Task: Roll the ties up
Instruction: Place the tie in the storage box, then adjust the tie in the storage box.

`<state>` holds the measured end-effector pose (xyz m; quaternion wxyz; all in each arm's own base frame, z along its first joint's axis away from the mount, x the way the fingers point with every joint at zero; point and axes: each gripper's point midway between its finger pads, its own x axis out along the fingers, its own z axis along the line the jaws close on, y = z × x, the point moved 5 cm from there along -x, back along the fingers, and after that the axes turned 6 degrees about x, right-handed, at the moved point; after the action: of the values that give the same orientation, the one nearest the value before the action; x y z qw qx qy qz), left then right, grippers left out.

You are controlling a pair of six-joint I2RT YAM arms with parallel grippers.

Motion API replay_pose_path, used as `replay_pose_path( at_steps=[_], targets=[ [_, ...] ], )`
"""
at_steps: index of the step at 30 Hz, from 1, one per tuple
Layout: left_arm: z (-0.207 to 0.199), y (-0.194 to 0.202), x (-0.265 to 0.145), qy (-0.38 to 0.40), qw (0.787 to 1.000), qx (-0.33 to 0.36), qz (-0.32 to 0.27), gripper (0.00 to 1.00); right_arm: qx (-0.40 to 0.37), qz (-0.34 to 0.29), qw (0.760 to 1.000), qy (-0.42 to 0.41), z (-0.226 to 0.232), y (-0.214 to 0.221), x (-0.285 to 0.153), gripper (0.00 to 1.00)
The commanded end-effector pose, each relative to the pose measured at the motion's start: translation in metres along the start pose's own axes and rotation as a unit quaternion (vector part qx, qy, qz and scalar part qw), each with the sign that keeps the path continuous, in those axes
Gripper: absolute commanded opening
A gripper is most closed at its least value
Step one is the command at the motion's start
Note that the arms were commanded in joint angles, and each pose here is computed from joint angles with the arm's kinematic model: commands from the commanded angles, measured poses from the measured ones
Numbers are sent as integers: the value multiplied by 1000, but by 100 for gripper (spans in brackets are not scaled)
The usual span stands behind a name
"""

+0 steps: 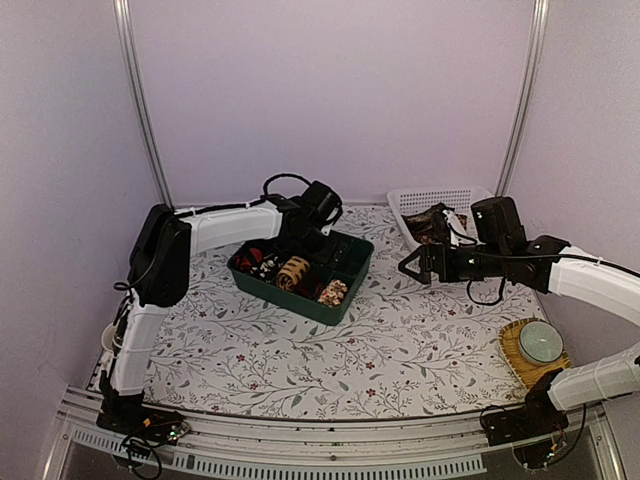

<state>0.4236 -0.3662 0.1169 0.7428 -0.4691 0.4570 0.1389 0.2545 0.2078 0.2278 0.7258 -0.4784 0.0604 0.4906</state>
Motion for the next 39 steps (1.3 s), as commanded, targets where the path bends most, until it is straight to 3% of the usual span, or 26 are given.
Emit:
replay_pose_path(
  at_steps=[1,9,16,20,31,39],
  targets=[
    [9,-34,-43,15,998,-5,-67,96,-2,-6,1000,-5,5,-10,-1,100],
    [20,-38,-52,13,997,-12,-76,95,-3,-8,1000,-5,7,-13,-2,100],
    [24,-15,-44,31,999,-17,-32,58,-3,-6,1000,-1,4,-10,-1,100],
    [18,-3,-29,44,999,-13,-13,44,-1,-2,1000,-1,3,-7,1,100],
    [8,-14,-20,77,996,-18,-32,43,0,-2,1000,2,-1,-4,3,100],
    [2,1,9,72,997,-17,3,39,1,-1,1000,4,-2,-3,6,100]
  ],
)
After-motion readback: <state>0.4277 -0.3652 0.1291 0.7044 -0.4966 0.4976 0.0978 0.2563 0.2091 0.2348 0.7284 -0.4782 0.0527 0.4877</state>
